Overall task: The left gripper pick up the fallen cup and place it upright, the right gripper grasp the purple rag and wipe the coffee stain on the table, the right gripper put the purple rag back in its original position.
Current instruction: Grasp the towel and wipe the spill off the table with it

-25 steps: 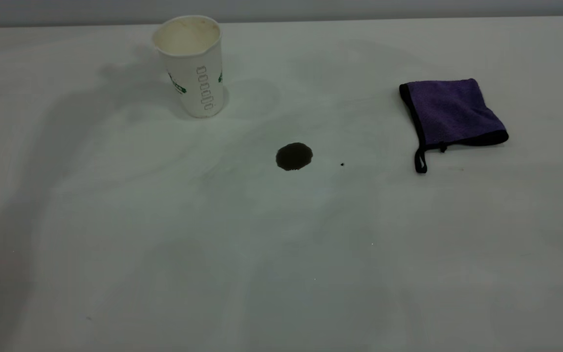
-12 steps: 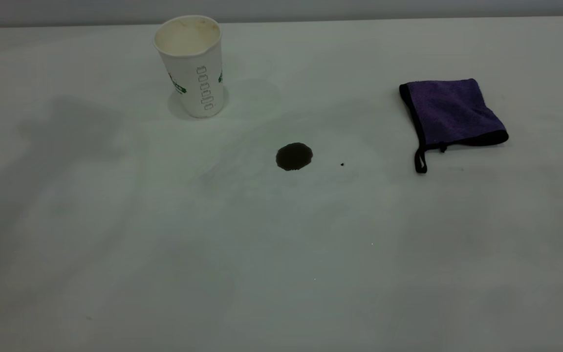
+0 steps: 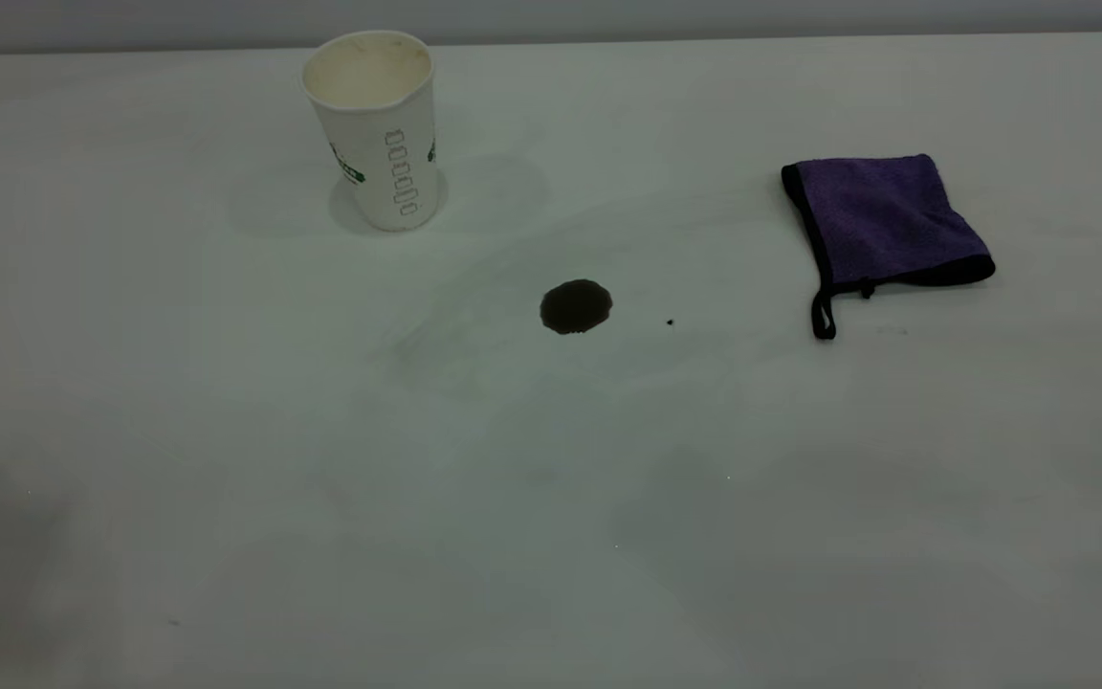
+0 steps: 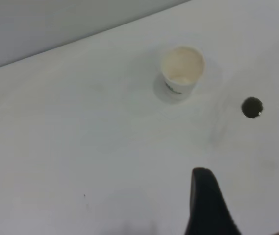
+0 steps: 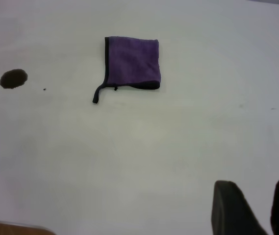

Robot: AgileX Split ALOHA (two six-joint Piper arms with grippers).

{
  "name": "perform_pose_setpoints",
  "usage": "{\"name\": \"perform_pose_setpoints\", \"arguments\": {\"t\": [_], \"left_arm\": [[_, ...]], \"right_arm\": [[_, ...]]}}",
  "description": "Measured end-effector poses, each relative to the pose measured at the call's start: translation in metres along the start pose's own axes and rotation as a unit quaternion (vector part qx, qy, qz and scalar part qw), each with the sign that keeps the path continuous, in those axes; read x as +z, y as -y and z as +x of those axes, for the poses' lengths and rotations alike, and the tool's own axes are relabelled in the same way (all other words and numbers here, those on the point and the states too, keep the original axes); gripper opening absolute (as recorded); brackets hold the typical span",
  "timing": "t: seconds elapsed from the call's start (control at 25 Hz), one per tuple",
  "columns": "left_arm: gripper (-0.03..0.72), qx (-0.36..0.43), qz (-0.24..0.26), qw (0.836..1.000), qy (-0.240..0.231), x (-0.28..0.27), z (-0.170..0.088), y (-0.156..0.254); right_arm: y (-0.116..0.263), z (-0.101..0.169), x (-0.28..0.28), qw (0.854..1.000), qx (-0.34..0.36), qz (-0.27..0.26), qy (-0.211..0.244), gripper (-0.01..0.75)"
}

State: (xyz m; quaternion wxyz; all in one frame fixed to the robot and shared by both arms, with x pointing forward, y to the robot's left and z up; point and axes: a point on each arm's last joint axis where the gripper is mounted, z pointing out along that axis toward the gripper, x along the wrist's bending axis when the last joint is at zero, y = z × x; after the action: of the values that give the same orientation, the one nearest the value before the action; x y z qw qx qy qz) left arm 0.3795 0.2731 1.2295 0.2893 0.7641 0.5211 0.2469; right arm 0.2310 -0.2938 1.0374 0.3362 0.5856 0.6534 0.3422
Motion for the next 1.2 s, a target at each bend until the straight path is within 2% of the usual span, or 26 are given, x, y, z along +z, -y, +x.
{"name": "perform_pose_setpoints", "arguments": {"t": [0.2, 0.44, 0.72, 0.96, 1.2], "left_arm": [[0.495, -0.001, 0.002, 1.000, 0.004, -0.011, -0.014, 0.063], [0.495, -0.024, 0.042, 0.999, 0.009, 0.011, -0.026, 0.134], [0.495, -0.086, 0.050, 0.995, -0.030, 0.031, -0.034, 0.195], [0.495, -0.125, 0.019, 0.989, -0.076, 0.040, -0.036, 0.227], [0.495, -0.123, -0.028, 0.987, -0.100, 0.031, -0.039, 0.240]], "right_arm": [[0.000, 0.000, 0.000, 1.000, 0.000, 0.000, 0.000, 0.238], [0.000, 0.000, 0.000, 1.000, 0.000, 0.000, 0.000, 0.238], [0.000, 0.000, 0.000, 1.000, 0.000, 0.000, 0.000, 0.238], [0.000, 0.000, 0.000, 1.000, 0.000, 0.000, 0.000, 0.238], [0.000, 0.000, 0.000, 1.000, 0.000, 0.000, 0.000, 0.238]]}}
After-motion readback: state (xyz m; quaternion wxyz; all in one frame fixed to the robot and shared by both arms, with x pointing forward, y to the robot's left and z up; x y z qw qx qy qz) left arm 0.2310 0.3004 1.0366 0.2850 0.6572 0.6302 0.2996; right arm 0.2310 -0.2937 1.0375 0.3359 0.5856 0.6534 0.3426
